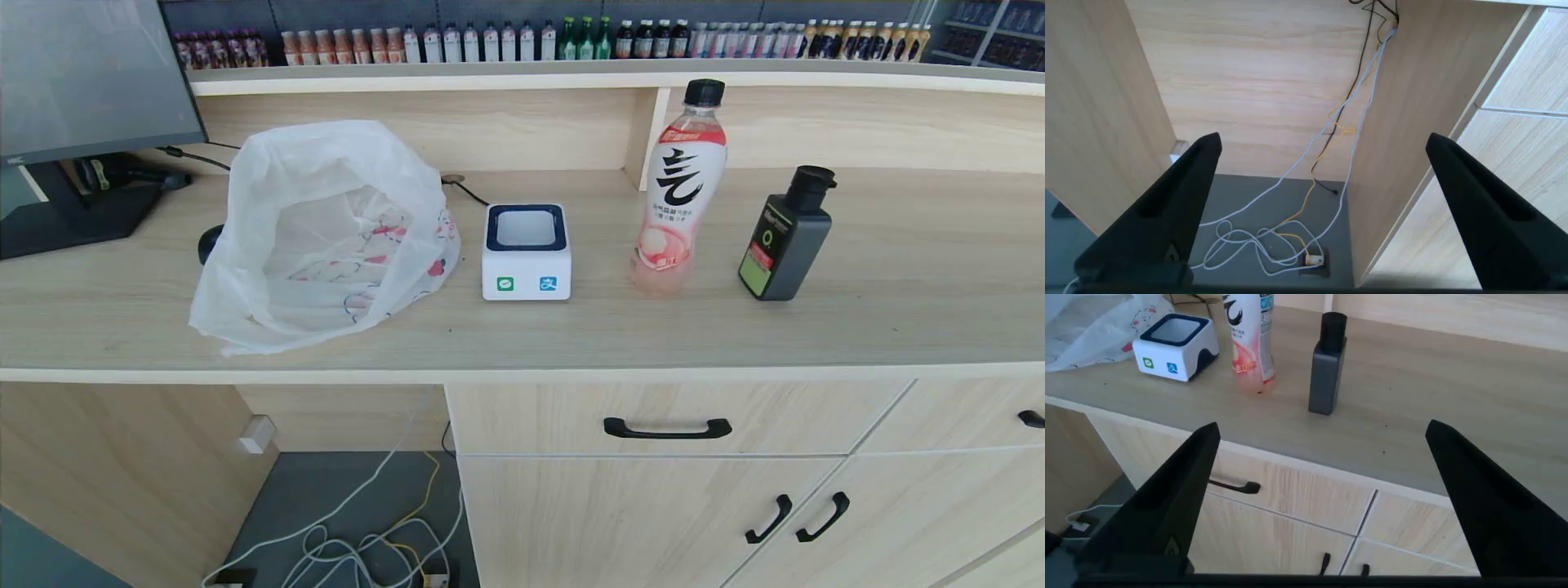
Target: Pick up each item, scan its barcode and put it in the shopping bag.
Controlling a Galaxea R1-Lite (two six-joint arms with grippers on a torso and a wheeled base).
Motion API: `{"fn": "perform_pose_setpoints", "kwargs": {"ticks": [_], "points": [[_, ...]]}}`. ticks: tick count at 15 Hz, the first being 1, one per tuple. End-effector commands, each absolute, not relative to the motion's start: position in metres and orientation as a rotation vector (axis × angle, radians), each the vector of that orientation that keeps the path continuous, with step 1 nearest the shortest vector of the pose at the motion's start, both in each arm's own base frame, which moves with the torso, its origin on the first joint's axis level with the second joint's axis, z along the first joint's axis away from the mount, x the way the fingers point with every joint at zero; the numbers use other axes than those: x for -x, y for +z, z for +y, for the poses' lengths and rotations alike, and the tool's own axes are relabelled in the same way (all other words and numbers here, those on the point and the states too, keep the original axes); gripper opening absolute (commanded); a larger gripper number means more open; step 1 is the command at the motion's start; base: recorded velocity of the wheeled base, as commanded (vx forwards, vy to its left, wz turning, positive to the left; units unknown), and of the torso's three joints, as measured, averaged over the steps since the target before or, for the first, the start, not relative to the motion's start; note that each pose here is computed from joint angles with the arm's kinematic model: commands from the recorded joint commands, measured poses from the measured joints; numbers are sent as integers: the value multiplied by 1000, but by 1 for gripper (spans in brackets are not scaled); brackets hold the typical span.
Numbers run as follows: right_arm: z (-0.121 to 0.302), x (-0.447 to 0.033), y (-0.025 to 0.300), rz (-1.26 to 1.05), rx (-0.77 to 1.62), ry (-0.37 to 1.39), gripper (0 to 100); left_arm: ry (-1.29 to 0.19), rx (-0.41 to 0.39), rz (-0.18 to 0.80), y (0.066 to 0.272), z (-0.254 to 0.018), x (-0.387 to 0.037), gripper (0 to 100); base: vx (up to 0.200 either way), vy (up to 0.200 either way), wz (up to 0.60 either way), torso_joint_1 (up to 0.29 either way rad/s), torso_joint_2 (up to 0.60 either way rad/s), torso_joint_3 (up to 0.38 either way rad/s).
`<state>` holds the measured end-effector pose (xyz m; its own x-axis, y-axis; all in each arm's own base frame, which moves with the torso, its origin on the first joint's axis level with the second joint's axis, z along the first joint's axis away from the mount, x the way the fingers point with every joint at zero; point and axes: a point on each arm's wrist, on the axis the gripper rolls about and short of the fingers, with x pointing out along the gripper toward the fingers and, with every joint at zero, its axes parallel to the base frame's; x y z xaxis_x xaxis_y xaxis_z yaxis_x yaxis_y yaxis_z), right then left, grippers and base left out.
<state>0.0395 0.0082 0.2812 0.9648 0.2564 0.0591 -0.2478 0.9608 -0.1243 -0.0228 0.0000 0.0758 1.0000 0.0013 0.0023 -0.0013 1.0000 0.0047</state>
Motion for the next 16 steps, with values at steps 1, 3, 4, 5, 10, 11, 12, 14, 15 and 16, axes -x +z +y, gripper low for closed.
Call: {"fn": "perform_pose_setpoints", "kwargs": {"ticks": [1, 3, 4, 5, 10, 11, 12, 14, 15, 16], "points": [[12, -58, 293, -51, 121, 281, 100, 2, -5, -3, 76, 0, 23, 100, 0, 0, 0, 0, 0, 0], [15, -71, 292, -19, 125, 300, 100, 2, -5, -3, 76, 0, 23, 100, 0, 0, 0, 0, 0, 0], [20, -76, 289, -5, 130, 343, 100, 2, -5, -3, 76, 0, 23, 100, 0, 0, 0, 0, 0, 0], [21, -79, 288, -2, 133, 351, 100, 2, -5, -3, 76, 0, 23, 100, 0, 0, 0, 0, 0, 0], [39, -120, 281, -79, 210, 410, 100, 2, -5, -3, 76, 0, 23, 100, 0, 0, 0, 0, 0, 0], [39, -120, 282, -80, 210, 412, 100, 2, -5, -3, 76, 0, 23, 100, 0, 0, 0, 0, 0, 0], [45, -129, 280, -91, 209, 434, 100, 2, -5, -3, 76, 0, 23, 100, 0, 0, 0, 0, 0, 0], [54, -143, 281, -100, 204, 461, 100, 2, -5, -3, 76, 0, 23, 100, 0, 0, 0, 0, 0, 0], [56, -145, 281, -100, 205, 470, 100, 2, -5, -3, 76, 0, 23, 100, 0, 0, 0, 0, 0, 0], [69, -154, 282, -89, 207, 524, 100, 2, -5, -3, 76, 0, 23, 100, 0, 0, 0, 0, 0, 0]]}}
